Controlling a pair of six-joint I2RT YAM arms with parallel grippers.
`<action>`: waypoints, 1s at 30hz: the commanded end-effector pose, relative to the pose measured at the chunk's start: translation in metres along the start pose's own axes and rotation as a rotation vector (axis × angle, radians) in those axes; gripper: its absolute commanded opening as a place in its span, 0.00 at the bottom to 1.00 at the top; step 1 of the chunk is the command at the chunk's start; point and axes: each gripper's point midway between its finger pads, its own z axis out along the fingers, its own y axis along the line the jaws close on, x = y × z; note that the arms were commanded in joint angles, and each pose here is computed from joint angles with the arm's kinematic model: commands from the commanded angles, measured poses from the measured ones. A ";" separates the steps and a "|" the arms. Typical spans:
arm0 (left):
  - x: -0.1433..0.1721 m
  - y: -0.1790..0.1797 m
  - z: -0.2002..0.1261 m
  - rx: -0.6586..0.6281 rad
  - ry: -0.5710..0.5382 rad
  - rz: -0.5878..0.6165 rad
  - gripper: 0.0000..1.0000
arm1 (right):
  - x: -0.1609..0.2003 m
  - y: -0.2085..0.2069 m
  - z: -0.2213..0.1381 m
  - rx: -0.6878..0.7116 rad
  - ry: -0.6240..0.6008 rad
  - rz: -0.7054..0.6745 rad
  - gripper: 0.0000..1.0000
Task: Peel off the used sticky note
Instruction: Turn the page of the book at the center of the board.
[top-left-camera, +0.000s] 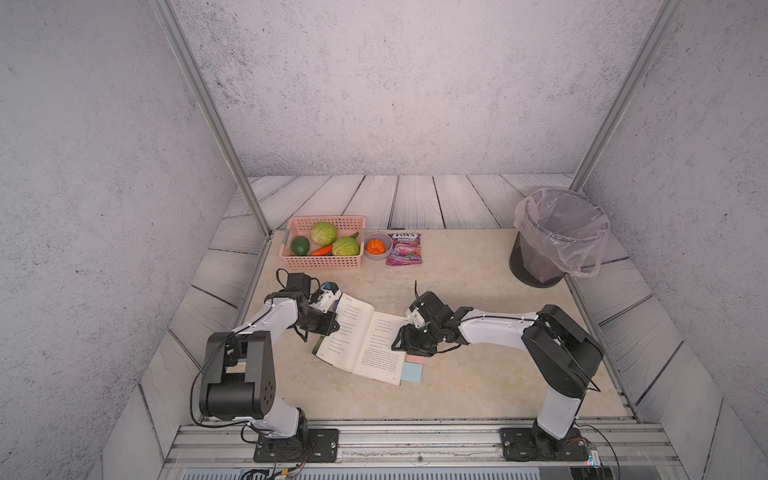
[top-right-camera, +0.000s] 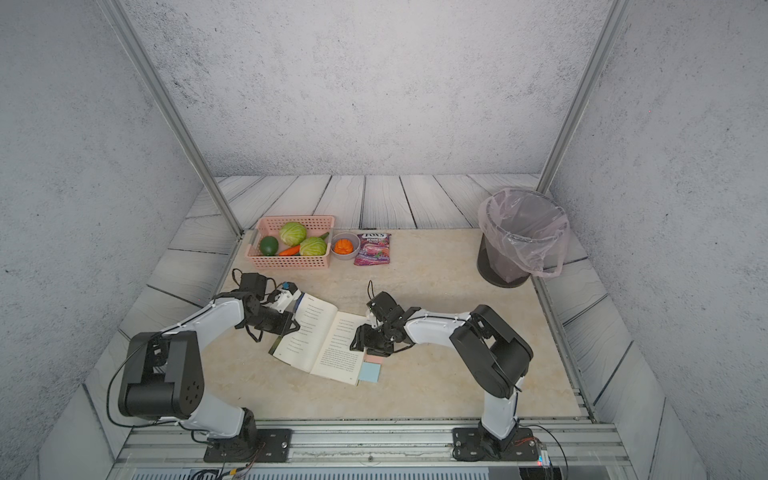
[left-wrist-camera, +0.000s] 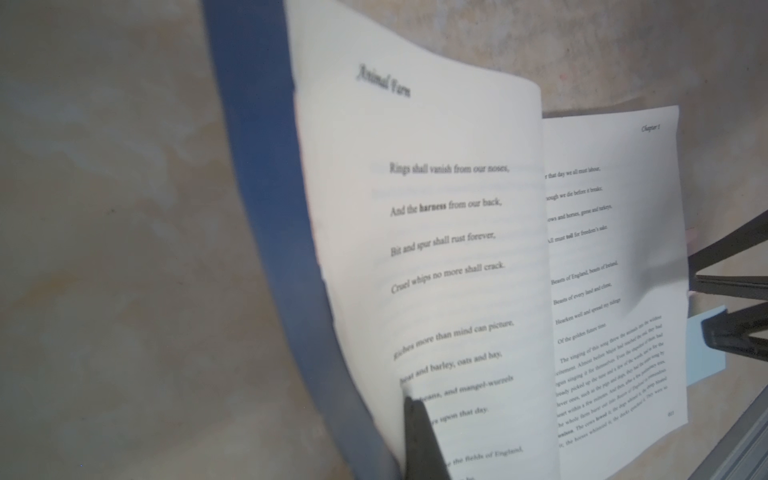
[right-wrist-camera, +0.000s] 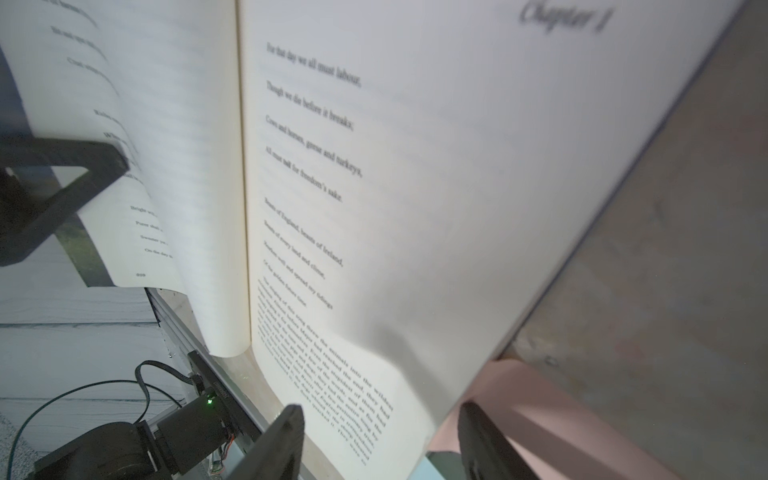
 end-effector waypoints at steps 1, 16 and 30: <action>0.013 0.006 0.005 -0.014 0.050 -0.010 0.00 | -0.005 0.016 0.000 -0.034 -0.009 -0.020 0.63; 0.013 0.005 0.005 -0.010 0.048 -0.010 0.00 | -0.011 0.032 0.002 -0.057 -0.004 -0.036 0.63; 0.013 0.005 0.004 -0.009 0.045 -0.010 0.00 | -0.015 0.042 0.002 -0.077 0.002 -0.046 0.63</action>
